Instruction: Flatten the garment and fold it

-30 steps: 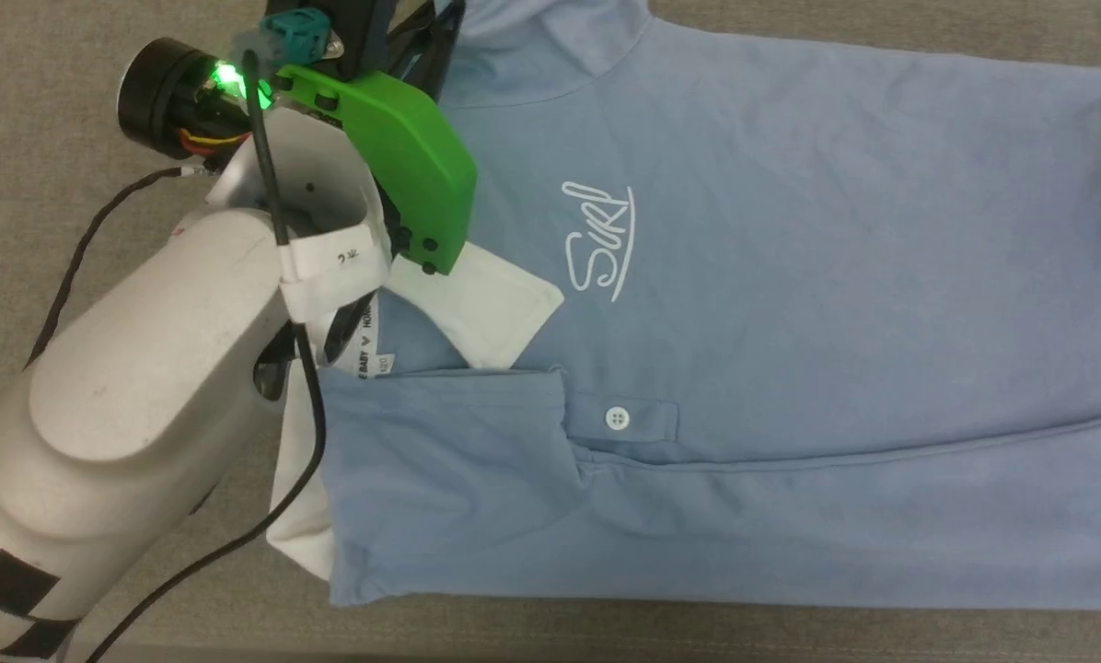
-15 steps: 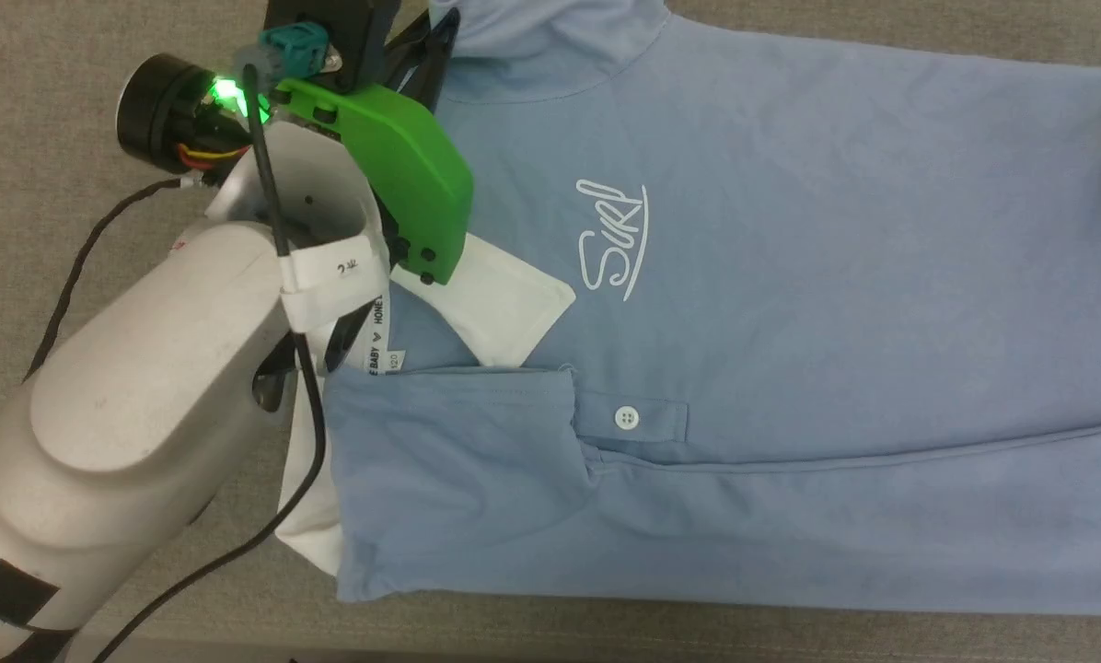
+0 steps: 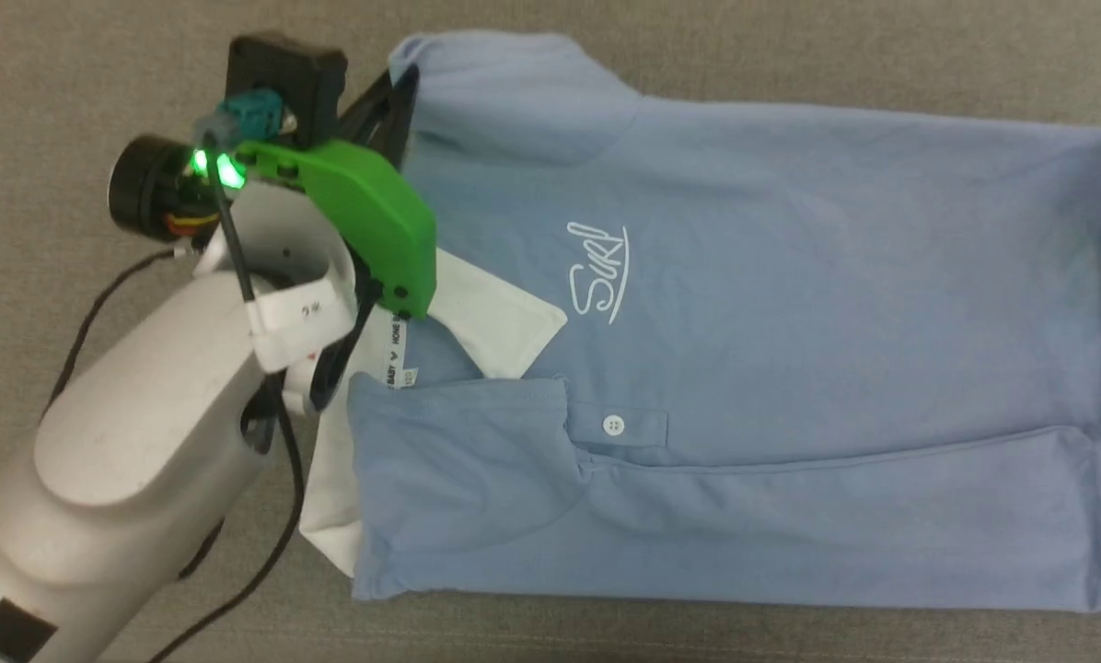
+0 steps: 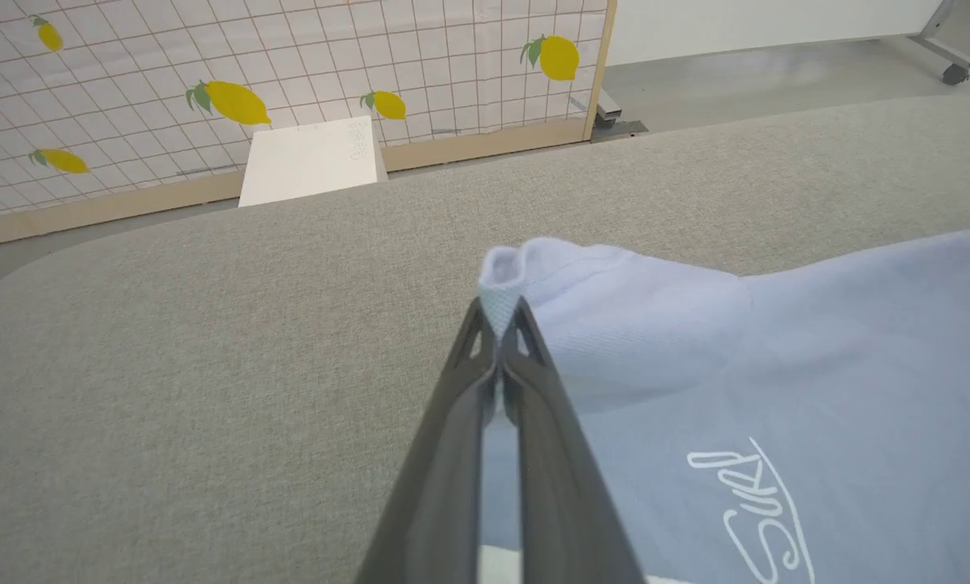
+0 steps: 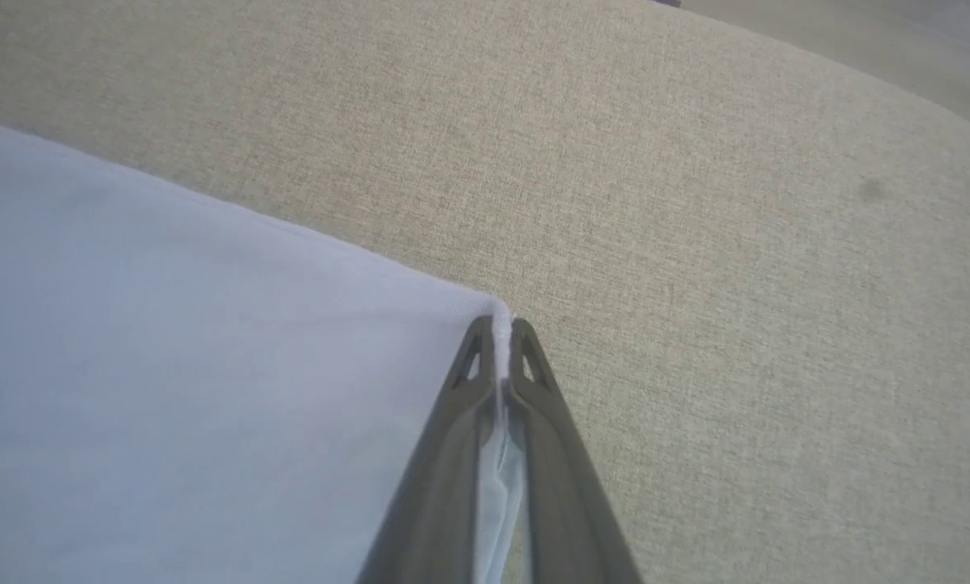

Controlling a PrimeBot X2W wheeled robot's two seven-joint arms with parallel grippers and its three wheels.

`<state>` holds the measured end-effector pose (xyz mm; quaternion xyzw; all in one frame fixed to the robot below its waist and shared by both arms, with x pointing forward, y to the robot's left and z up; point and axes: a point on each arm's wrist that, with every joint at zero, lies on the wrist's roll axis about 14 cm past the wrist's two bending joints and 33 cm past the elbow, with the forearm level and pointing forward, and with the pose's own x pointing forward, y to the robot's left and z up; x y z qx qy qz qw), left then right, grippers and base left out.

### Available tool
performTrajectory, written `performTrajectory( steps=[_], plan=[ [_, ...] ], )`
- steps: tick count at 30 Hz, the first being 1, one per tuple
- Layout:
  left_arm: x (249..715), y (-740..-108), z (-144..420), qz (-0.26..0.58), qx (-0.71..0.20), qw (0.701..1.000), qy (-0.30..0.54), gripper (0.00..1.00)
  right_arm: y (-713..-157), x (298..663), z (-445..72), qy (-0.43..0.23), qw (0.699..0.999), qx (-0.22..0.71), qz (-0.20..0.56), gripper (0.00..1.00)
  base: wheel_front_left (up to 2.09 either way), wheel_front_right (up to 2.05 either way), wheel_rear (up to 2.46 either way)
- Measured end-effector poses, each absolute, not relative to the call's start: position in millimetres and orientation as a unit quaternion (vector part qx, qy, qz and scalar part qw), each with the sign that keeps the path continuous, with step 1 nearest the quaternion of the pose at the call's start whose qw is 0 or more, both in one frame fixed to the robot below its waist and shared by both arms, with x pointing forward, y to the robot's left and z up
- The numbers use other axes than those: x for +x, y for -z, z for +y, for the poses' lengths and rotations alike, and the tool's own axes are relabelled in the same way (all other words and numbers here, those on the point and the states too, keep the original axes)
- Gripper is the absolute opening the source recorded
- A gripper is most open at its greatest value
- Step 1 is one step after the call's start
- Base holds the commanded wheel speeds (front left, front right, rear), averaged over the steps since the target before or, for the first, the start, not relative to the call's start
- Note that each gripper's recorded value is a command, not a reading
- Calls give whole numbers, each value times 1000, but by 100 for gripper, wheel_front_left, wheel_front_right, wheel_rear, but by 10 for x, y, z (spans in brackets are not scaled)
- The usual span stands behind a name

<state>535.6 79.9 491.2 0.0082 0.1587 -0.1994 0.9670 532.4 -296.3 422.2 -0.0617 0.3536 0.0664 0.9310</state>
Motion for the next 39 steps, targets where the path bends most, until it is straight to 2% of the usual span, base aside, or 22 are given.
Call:
performTrajectory(
  steps=[11,19,25,32,37,38,39],
  plan=[
    [4686,-5028,1007,182,2,964,192,0,-4273,4637,-3025,-67,926,-36,369,0,0,0,0],
    [4035,-4775,1180,267,-4,946,186,0,-4158,4187,-2985,-83,909,-48,406,0,0,0,0],
    [3645,-4481,1317,339,6,923,183,0,-4010,3988,-2947,-94,894,-57,435,0,0,0,0],
    [3498,-4228,1358,378,13,907,187,0,-3820,3773,-2917,-106,873,-80,469,0,0,0,0],
    [3463,-4085,1332,391,14,900,192,0,-3776,3733,-2904,-107,870,-83,474,0,0,0,0],
    [3462,-4069,1325,391,14,900,193,0,-3770,3728,-2900,-107,870,-82,474,37,0,0,0],
    [3462,-4054,1316,393,13,899,195,0,-3764,3725,-2896,-106,870,-81,474,100,0,0,0]
  ],
)
